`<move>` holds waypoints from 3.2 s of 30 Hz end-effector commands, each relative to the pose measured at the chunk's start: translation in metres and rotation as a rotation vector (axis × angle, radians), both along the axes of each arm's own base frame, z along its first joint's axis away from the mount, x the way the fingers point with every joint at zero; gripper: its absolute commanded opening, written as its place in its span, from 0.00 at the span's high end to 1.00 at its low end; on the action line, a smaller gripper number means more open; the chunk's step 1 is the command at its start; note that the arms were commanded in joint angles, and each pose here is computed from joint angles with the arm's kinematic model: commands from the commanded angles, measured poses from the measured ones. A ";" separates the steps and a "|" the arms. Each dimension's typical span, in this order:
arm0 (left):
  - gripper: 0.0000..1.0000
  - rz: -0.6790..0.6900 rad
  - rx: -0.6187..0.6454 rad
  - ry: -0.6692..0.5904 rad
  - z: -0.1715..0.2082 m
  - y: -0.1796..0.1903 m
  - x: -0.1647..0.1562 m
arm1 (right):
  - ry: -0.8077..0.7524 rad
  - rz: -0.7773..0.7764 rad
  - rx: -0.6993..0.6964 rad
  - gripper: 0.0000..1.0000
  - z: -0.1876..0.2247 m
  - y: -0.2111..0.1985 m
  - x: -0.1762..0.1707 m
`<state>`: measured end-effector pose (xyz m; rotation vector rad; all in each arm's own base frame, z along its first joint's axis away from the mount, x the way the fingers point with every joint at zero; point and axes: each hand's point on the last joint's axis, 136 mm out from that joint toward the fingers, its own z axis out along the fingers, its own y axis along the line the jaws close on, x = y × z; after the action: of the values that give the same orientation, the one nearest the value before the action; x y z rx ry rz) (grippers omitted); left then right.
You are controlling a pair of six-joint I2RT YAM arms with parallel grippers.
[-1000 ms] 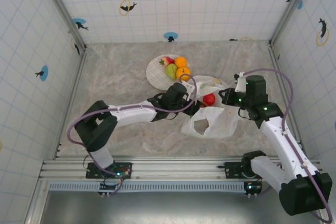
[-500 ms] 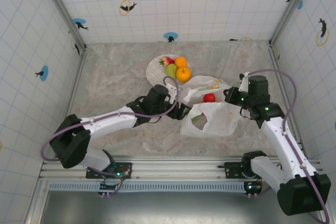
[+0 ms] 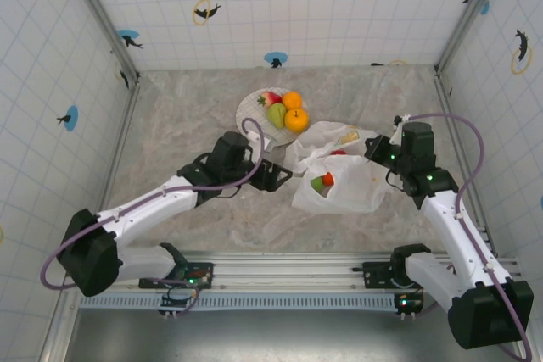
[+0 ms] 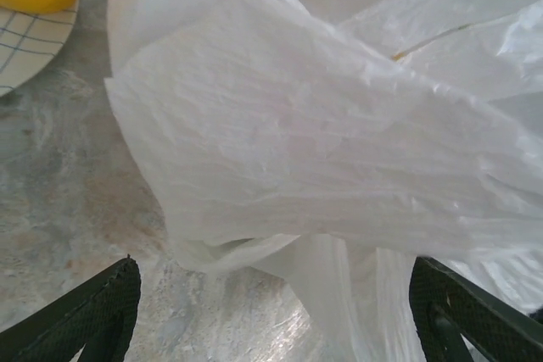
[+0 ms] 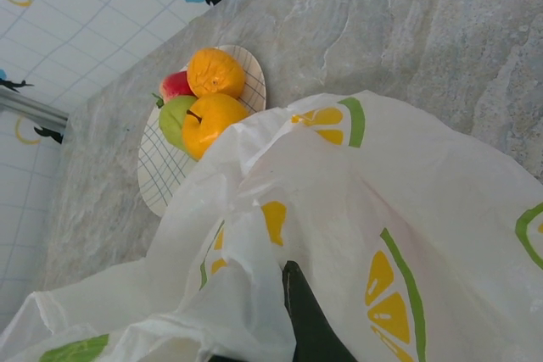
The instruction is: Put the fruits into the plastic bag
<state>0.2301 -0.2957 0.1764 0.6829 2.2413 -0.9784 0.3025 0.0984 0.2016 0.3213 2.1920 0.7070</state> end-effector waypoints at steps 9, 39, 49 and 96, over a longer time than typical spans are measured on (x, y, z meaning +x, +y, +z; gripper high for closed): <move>0.15 0.081 -0.170 -0.042 0.078 0.031 0.052 | -0.023 -0.002 -0.075 1.00 0.004 -0.010 -0.006; 0.15 0.506 -0.147 0.174 -0.033 0.065 0.226 | 0.005 0.054 -0.051 1.00 0.002 0.008 0.005; 0.12 0.461 -0.154 0.232 -0.067 0.030 0.251 | 0.011 0.058 -0.056 1.00 0.003 0.014 0.011; 0.23 0.417 -0.199 0.381 -0.128 -0.006 0.285 | 0.032 0.050 -0.085 1.00 -0.008 0.008 0.005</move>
<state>0.5143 -0.2963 0.0524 -0.0645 2.4123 -1.1381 0.3068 0.1092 0.1858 0.2400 2.2925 0.6506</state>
